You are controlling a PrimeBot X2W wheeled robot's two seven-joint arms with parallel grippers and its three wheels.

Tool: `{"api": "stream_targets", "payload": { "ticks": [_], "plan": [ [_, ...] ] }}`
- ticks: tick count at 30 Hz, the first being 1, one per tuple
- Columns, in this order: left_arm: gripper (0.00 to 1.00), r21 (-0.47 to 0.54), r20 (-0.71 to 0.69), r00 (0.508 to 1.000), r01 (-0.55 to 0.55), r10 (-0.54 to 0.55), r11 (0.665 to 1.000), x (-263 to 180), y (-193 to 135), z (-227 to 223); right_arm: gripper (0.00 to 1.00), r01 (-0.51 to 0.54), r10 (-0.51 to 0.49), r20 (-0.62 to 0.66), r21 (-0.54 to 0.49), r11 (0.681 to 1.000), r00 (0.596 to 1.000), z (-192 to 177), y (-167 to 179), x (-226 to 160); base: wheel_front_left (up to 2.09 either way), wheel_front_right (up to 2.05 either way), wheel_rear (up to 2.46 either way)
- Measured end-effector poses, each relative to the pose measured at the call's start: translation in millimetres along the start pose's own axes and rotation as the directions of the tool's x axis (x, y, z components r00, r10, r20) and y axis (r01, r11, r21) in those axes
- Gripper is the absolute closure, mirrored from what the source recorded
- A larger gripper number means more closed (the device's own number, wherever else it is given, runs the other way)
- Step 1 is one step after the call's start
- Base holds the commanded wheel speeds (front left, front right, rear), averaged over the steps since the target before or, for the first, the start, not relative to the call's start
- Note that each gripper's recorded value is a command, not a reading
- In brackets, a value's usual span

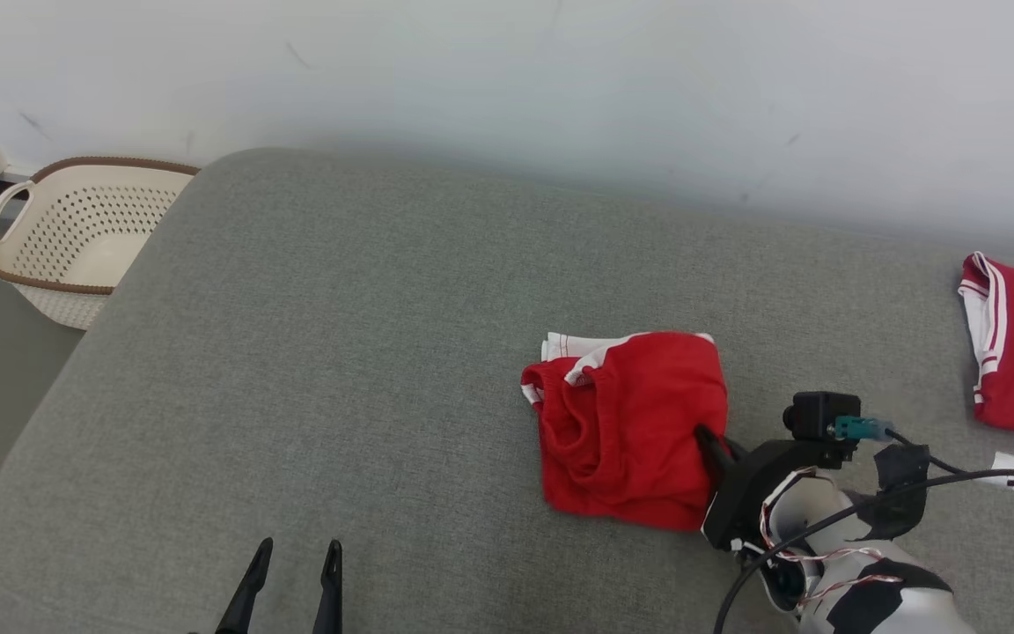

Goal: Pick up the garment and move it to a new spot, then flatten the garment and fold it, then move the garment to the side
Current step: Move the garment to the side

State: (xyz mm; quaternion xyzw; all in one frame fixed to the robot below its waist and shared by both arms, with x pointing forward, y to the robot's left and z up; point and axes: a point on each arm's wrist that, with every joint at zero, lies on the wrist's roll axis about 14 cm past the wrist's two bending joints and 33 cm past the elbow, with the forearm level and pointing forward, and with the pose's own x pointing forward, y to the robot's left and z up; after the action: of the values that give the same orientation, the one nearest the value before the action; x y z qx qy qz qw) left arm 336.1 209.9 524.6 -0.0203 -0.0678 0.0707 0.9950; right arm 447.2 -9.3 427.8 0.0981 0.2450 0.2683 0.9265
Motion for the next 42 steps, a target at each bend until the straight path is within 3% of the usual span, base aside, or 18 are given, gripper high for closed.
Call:
{"api": "stream_targets", "payload": {
  "ticks": [9,21,26,37,42],
  "plan": [
    [0.0,-0.007,0.011,0.999,0.032,-0.032,0.999,10.9,-14.0,1.9,1.0,0.075,-0.056,0.109,-0.184,0.98,0.992,51.5,-42.4,-12.3,0.0,0.0,0.0],
    [0.0,-0.013,0.019,0.996,0.091,-0.091,0.996,45.7,-39.1,-3.0,1.0,0.21,-0.173,0.128,-0.38,0.901,0.977,103.8,-121.3,-33.7,0.0,0.0,0.0],
    [0.0,0.002,0.025,0.991,0.128,-0.128,0.992,62.0,-52.0,-6.9,1.0,0.284,-0.246,0.143,-0.413,0.865,0.959,125.4,-162.0,-44.6,0.0,0.0,0.0],
    [0.0,0.019,0.019,0.986,0.164,-0.165,0.986,84.7,-64.2,-20.9,1.0,0.385,-0.386,0.098,-0.46,0.8,0.918,137.2,-231.8,-70.5,0.0,0.0,0.0],
    [0.0,0.018,0.016,0.982,0.188,-0.189,0.982,92.7,-73.3,-27.1,1.0,0.447,-0.458,0.077,-0.41,0.795,0.886,140.7,-260.4,-89.5,0.0,0.0,0.0]
  ]
}}
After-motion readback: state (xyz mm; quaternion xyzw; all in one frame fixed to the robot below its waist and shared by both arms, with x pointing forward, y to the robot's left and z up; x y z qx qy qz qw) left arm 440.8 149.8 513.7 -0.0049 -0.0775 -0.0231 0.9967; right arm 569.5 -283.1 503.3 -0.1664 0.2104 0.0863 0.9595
